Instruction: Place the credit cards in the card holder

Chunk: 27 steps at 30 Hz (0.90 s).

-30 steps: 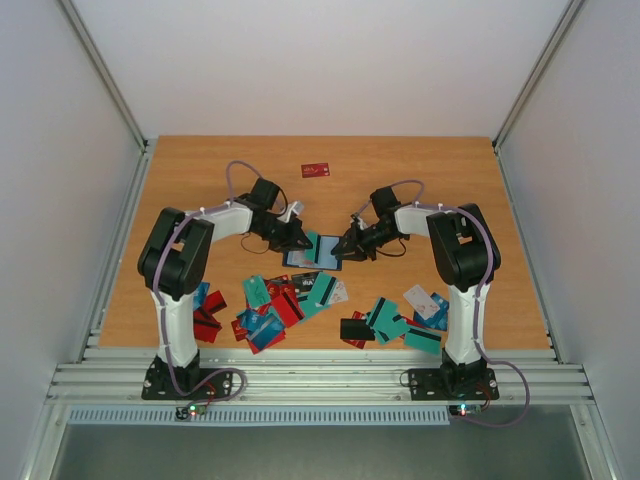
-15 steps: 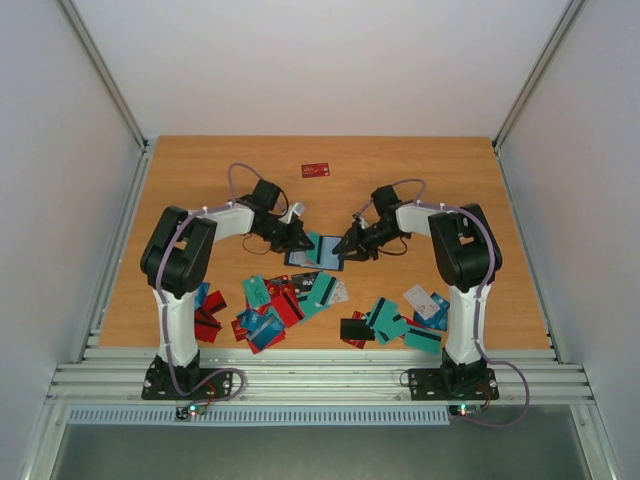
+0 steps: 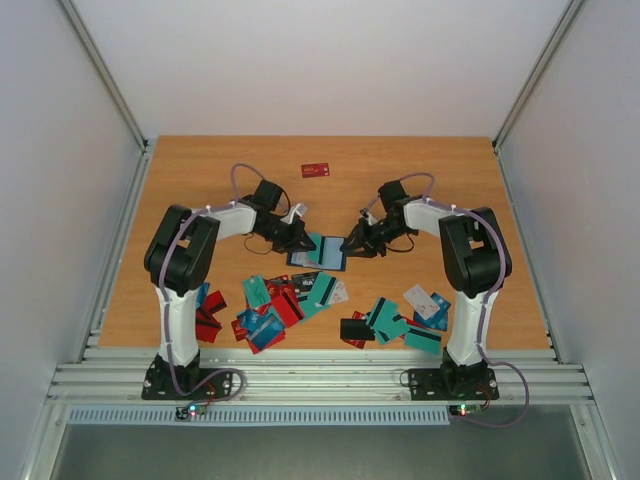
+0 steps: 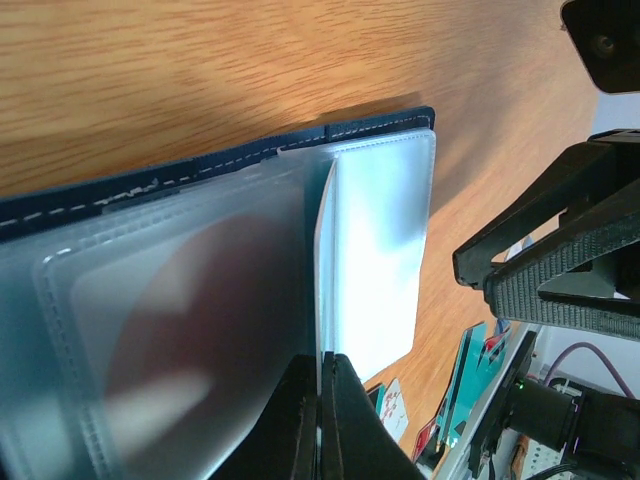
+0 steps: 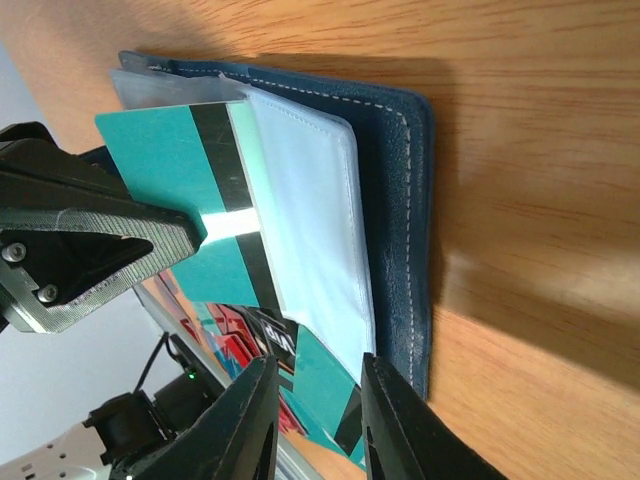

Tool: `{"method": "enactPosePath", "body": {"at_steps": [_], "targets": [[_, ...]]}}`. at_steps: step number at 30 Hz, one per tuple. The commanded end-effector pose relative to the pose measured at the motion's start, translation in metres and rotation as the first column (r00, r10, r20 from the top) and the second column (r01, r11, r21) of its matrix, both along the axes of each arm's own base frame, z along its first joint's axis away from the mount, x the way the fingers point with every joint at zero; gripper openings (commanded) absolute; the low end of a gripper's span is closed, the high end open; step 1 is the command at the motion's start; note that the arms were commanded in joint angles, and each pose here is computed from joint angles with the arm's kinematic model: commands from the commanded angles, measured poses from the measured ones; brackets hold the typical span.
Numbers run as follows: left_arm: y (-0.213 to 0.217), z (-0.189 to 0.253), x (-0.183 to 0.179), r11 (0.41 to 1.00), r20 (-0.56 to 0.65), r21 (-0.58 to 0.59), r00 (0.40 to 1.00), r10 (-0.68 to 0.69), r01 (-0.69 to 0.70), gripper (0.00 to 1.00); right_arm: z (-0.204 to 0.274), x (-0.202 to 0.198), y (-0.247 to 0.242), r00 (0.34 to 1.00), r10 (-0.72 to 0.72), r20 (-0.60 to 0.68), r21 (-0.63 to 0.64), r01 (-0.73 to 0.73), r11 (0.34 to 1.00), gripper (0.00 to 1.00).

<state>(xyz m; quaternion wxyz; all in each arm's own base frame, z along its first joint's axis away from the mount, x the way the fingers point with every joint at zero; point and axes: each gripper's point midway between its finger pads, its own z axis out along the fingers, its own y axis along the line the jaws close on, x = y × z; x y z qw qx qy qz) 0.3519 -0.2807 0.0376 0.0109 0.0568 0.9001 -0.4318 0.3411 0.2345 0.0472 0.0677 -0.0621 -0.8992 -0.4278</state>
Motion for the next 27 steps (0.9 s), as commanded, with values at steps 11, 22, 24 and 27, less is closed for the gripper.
{"method": "enactPosePath", "body": {"at_steps": [11, 22, 24, 27], "targets": [[0.000, -0.015, -0.006, 0.998, -0.017, 0.049, 0.999, -0.038, 0.038, 0.00, -0.023, 0.007, -0.006, 1.000, 0.000, -0.008, -0.059, 0.000, 0.998, 0.12], [0.000, -0.017, -0.008, 0.997, -0.029, 0.057, 0.998, -0.056, 0.057, 0.00, -0.034, 0.000, -0.015, 0.999, 0.044, 0.007, -0.120, -0.042, 0.992, 0.10], [0.000, -0.017, -0.007, 0.997, -0.029, 0.056, 0.998, -0.055, 0.057, 0.00, -0.036, -0.001, -0.016, 0.999, 0.048, 0.005, -0.129, -0.047, 0.990, 0.10], [-0.001, -0.018, -0.008, 0.997, -0.033, 0.056, 0.998, -0.058, 0.060, 0.00, -0.038, -0.002, -0.015, 0.999, 0.052, -0.001, -0.128, -0.052, 0.990, 0.10]]}}
